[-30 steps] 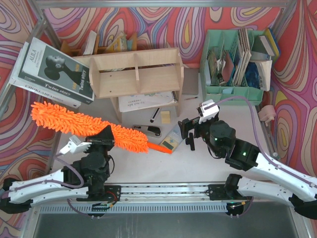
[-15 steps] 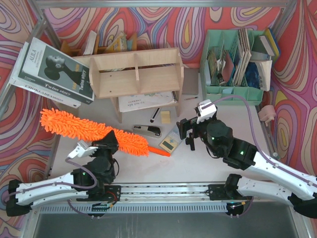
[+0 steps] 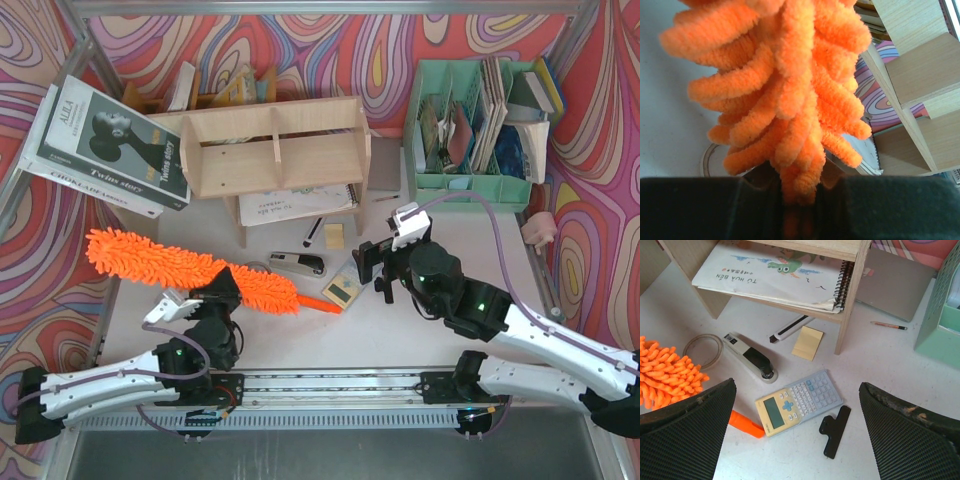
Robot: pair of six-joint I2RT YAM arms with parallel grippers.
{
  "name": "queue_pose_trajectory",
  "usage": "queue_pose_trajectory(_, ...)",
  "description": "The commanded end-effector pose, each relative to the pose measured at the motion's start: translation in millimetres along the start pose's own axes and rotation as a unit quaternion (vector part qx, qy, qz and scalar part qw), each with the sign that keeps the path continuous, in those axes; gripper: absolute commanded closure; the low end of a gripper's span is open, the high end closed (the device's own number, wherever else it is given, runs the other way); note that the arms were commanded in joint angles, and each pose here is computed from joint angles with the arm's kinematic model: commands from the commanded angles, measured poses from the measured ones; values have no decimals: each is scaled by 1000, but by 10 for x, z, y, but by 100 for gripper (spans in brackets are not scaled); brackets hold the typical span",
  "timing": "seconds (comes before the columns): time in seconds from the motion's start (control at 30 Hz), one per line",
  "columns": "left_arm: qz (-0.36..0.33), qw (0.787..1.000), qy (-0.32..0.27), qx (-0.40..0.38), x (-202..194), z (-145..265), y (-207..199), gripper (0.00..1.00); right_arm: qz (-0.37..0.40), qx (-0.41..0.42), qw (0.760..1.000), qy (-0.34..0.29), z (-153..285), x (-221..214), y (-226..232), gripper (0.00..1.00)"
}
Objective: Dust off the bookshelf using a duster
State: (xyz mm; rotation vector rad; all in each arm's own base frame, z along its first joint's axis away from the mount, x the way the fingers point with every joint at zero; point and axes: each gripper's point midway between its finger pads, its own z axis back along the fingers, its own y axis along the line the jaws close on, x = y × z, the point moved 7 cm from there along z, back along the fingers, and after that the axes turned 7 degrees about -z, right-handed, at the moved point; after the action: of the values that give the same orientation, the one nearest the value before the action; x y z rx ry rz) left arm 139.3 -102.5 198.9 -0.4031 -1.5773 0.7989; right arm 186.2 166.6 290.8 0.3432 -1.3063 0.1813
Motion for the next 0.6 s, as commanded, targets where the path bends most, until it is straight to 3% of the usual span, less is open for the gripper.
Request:
queue_pose_trajectory(0.0,-4,994,-77,81,117,-52,223,90,-8,0,1000,1,-20,-25,6,1)
queue_pose_trajectory(0.03,-6,994,-77,81,105,-52,235,83,-8,0,1000,2,-23,-31,7,1)
queue_pose_trajectory(0.37,-20,993,-75,83,79,-50,245,53,-8,-4,1000,6,-18,-54,-8,1)
queue_pose_trajectory(0.57,-41,993,-70,88,102,-44,252,39,-10,-4,1000,4,-5,-48,-13,1)
